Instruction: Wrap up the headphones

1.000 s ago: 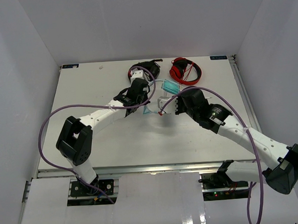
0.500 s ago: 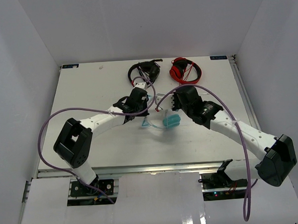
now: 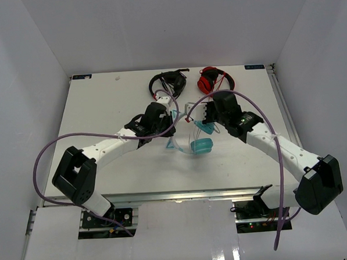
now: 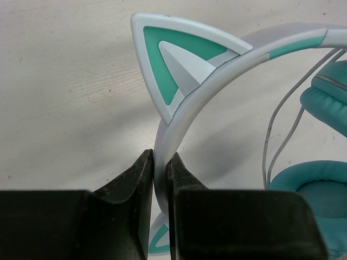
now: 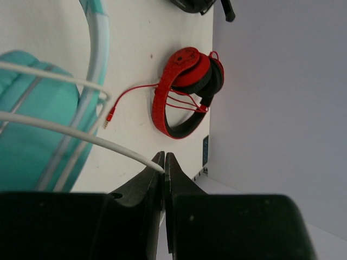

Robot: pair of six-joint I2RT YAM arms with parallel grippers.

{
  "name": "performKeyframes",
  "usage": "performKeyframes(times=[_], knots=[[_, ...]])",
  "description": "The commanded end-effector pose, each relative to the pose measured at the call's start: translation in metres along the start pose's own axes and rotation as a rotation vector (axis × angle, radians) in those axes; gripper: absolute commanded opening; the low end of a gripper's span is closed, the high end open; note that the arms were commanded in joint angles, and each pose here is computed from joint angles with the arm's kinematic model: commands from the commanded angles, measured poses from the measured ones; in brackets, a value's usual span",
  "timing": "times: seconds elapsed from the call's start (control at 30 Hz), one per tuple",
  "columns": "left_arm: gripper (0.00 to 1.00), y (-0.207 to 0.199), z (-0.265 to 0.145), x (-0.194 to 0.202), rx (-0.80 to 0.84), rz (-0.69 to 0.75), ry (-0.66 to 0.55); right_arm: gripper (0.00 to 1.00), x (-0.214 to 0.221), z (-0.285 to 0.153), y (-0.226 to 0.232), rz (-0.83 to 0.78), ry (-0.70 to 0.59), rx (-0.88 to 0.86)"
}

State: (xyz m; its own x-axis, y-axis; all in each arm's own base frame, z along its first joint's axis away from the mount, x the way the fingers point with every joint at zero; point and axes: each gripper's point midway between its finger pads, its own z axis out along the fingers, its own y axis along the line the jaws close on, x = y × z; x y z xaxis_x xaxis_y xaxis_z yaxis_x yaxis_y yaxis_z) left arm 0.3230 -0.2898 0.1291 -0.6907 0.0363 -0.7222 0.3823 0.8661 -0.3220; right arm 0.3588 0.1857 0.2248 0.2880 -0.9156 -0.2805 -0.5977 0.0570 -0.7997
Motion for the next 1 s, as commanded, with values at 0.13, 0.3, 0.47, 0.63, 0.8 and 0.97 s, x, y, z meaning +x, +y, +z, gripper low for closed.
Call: performKeyframes(times=[0.13,0.3,0.47,0.63,0.8,0.97], knots=[[0.00,-0.033,-0.036,-0.031,0.153,0.024,-0.109,0.08,-0.025,0.007,-0.005,0.199,-0.192,-0.116],[0.00,-0.032,-0.044,-0.038,0.142,0.021,-0.134,0.08,-0.030,0.000,0.007,0.310,-0.277,-0.229],[0.00,-0.037,-0.051,-0.045,0.163,0.016,-0.152,0.09,-0.037,0.000,0.020,0.360,-0.317,-0.307],[0.00,-0.040,-0.060,-0.050,0.176,0.010,-0.174,0.17,-0.041,0.003,0.025,0.434,-0.348,-0.355],[0.00,-0.035,-0.070,-0.059,0.139,-0.007,-0.212,0.23,-0.040,0.009,0.035,0.548,-0.380,-0.435],[0.00,-0.020,-0.076,-0.066,0.043,-0.021,-0.237,0.26,-0.035,0.012,0.042,0.647,-0.404,-0.490]])
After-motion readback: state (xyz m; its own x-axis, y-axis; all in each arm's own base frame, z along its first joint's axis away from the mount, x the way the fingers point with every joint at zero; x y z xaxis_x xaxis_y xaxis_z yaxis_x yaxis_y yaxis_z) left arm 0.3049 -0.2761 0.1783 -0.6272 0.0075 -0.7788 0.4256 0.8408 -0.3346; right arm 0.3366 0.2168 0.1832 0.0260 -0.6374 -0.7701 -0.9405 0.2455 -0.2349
